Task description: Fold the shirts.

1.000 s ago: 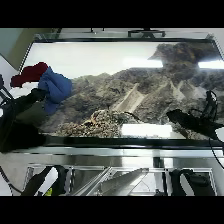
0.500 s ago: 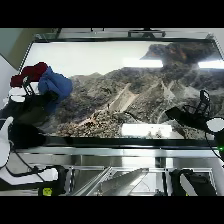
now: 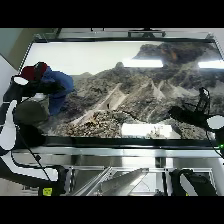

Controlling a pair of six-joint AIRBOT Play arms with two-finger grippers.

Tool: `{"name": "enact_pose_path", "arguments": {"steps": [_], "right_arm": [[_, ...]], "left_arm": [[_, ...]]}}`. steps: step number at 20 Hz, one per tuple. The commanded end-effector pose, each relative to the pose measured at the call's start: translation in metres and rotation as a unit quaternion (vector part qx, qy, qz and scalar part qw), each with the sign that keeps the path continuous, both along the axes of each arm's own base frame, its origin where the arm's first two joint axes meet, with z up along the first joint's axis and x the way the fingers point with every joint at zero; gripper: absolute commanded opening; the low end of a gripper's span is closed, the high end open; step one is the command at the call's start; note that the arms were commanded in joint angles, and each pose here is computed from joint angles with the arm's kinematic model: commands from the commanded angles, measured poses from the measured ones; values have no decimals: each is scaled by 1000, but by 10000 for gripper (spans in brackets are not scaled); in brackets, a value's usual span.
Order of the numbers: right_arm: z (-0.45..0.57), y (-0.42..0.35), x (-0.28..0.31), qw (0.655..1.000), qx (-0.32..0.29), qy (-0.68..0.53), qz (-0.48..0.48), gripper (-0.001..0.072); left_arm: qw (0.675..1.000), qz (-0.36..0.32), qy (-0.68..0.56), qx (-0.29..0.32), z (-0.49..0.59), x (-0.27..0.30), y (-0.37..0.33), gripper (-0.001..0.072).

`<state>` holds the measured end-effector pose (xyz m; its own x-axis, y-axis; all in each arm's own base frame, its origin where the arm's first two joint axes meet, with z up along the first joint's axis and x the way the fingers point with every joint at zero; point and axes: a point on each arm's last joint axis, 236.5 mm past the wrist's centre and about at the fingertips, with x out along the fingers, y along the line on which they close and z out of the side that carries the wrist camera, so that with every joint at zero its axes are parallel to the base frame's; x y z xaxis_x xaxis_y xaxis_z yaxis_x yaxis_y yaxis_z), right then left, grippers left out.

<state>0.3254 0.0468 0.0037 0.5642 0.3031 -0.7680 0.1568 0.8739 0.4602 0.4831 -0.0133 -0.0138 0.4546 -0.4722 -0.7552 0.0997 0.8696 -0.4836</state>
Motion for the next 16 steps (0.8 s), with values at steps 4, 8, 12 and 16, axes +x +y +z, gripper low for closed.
{"name": "enact_pose_path", "arguments": {"steps": [4,8,12,16], "right_arm": [[46,4,15,999,-12,-37,35,203],[52,11,8,998,-7,-22,54,203],[40,19,-9,996,-2,17,84,208],[29,21,-12,994,-4,35,104,426]], "left_arm": [[964,-238,-46,-110,133,-82,-213,3],[942,-324,-35,-85,140,-145,-289,20],[935,-352,12,-36,100,-167,-311,20],[936,-348,35,-34,84,-162,-305,434]]}}
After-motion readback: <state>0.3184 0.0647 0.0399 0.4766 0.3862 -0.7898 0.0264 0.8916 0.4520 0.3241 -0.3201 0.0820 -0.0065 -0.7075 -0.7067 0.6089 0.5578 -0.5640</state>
